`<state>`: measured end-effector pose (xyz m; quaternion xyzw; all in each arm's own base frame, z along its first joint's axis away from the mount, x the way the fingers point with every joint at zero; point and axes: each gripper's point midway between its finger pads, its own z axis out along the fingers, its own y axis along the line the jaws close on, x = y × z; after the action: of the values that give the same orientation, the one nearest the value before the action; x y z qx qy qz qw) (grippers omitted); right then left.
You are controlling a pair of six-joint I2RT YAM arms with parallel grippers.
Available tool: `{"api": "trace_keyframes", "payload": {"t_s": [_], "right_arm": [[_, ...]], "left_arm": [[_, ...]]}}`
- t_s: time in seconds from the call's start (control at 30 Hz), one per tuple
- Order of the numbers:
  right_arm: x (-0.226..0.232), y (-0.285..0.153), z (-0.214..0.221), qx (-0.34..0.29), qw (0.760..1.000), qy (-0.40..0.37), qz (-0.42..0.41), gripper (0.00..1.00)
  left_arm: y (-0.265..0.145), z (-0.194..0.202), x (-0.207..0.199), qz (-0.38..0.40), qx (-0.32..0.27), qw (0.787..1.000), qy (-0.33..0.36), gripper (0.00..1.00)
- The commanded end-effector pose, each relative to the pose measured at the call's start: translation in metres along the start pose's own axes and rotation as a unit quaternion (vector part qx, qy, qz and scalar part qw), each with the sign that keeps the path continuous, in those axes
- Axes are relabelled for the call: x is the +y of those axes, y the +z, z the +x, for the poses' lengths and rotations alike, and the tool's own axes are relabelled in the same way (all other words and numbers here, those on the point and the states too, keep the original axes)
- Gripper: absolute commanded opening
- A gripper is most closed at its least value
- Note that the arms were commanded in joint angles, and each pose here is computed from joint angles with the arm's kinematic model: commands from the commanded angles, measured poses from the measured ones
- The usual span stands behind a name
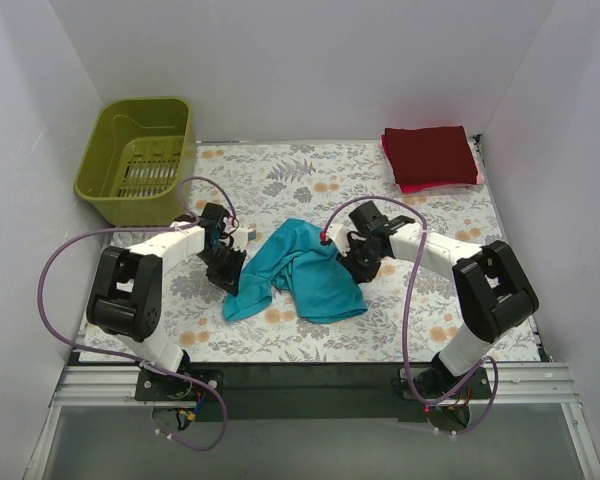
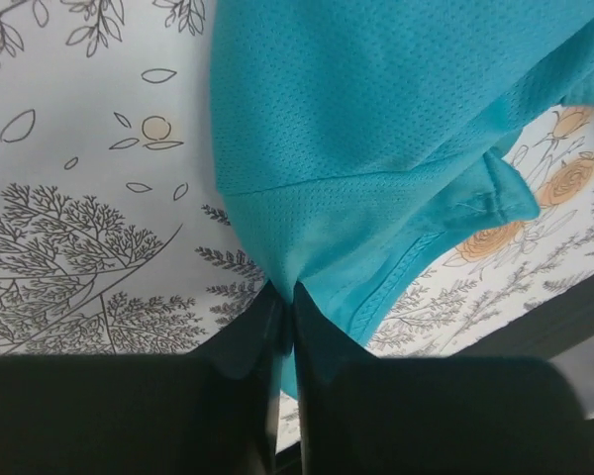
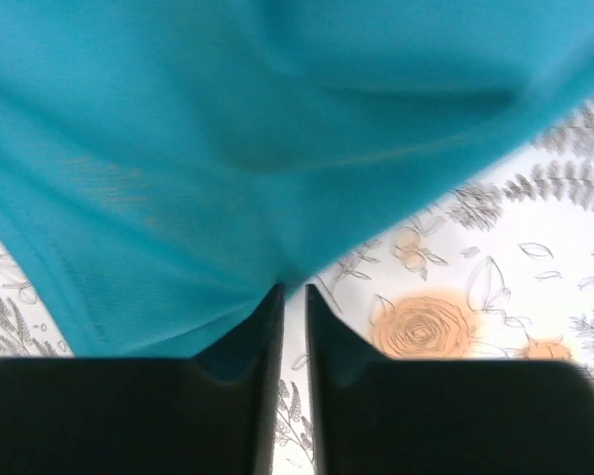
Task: Fold and stack the t-shirts
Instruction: Flatten the tshirt out
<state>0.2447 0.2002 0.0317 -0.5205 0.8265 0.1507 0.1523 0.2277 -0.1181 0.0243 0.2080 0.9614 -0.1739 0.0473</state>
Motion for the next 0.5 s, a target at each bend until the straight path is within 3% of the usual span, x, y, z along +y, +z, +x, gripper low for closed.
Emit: {"api": "trace_keyframes", "payload": {"t_s": [0.0,0.27,0.37,0.4,0.47], "right_arm": [[-0.042,-0.028,-0.009,-0.015,0.998,0.004,0.056,0.02],[-0.133,-0.098,-0.009,-0.052,0.987,0.013,0.148,0.01],[-0.126,-0.100,-0.026,-0.073,0.990,0.021,0.115,0.01],[-0.118,-0.102,-0.034,-0.085,0.991,0.023,0.100,0.04],[-0.089,-0.095,-0.050,-0.104,0.993,0.020,0.053,0.19]], "left_arm": [[-0.023,-0.030,-0.004,-0.003,-0.031,0.999,0.026,0.00],[-0.076,-0.075,-0.013,0.010,-0.082,0.995,0.054,0.00],[-0.086,-0.090,-0.011,0.019,-0.089,0.995,0.044,0.00],[-0.085,-0.095,-0.008,0.021,-0.089,0.995,0.036,0.00],[-0.103,-0.118,-0.006,0.039,-0.127,0.991,0.020,0.00]]}}
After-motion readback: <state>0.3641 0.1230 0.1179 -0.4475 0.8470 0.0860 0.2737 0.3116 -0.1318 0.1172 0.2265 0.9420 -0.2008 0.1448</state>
